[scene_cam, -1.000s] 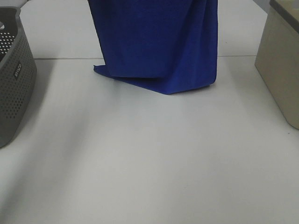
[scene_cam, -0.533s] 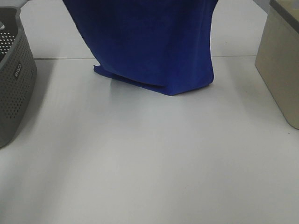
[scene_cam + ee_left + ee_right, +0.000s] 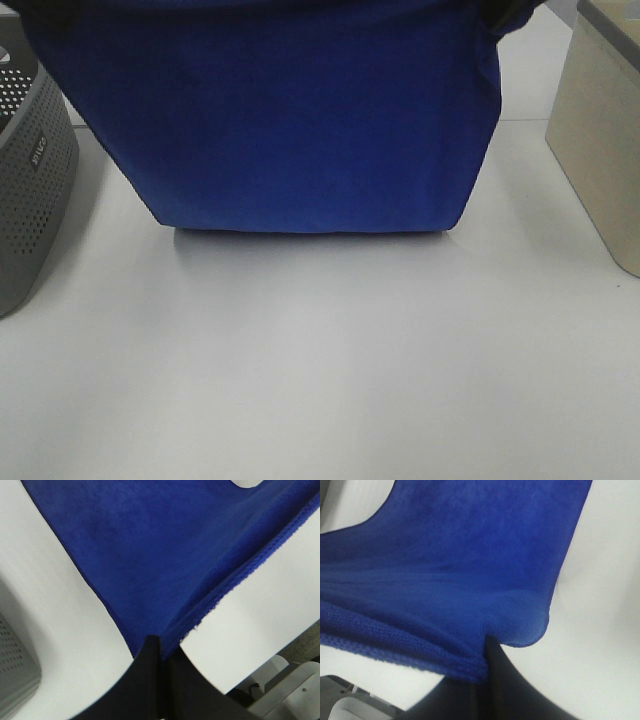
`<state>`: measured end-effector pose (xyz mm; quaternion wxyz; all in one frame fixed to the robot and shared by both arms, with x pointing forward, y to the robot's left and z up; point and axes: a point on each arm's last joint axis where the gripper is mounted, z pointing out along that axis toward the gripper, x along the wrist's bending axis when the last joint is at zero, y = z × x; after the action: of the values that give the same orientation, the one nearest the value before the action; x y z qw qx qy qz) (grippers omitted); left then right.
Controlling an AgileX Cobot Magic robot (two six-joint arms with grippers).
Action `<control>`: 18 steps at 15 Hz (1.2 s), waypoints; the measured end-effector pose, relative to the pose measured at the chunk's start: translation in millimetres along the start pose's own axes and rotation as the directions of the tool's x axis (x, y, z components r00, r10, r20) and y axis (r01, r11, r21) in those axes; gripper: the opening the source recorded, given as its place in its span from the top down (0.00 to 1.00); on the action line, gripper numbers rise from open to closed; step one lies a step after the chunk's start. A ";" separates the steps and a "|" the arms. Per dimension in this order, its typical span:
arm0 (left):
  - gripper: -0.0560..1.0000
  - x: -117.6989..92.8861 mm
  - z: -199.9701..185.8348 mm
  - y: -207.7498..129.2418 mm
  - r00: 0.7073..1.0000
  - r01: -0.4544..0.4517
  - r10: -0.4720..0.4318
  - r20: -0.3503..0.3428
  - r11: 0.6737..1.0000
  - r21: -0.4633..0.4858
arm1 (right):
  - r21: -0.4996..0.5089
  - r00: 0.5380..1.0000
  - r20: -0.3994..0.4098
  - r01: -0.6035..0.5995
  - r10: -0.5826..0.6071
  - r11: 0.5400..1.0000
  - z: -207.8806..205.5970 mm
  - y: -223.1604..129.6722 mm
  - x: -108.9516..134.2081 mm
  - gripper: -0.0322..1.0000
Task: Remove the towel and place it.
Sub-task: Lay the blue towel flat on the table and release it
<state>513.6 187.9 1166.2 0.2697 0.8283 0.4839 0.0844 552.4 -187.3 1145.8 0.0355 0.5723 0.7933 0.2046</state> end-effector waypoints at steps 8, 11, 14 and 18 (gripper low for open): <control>0.95 -22.9 21.9 -78.4 0.971 0.098 -0.128 0.201 0.983 0.153 | 0.213 0.999 -0.018 -0.038 0.043 0.976 24.3 -90.4 -2.7 0.96; 0.95 -37.3 38.1 -107.3 0.959 0.075 -0.139 0.249 0.966 0.248 | 0.274 0.997 -0.040 -0.058 0.072 0.960 31.0 -123.1 -1.6 0.96; 0.95 -59.6 55.8 -133.4 0.949 -0.002 -0.111 0.295 0.934 0.356 | 0.322 0.994 -0.048 -0.074 0.094 0.944 37.4 -148.5 -2.1 0.96; 0.95 -76.5 72.8 -168.3 0.946 -0.020 -0.146 0.291 0.866 0.499 | 0.426 0.975 -0.117 -0.125 0.191 0.896 54.4 -187.7 3.5 0.96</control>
<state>376.0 161.6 1025.4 0.1253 0.8557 0.4662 -0.1863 399.3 -217.6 1028.1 -0.1658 0.6115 0.7698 0.0773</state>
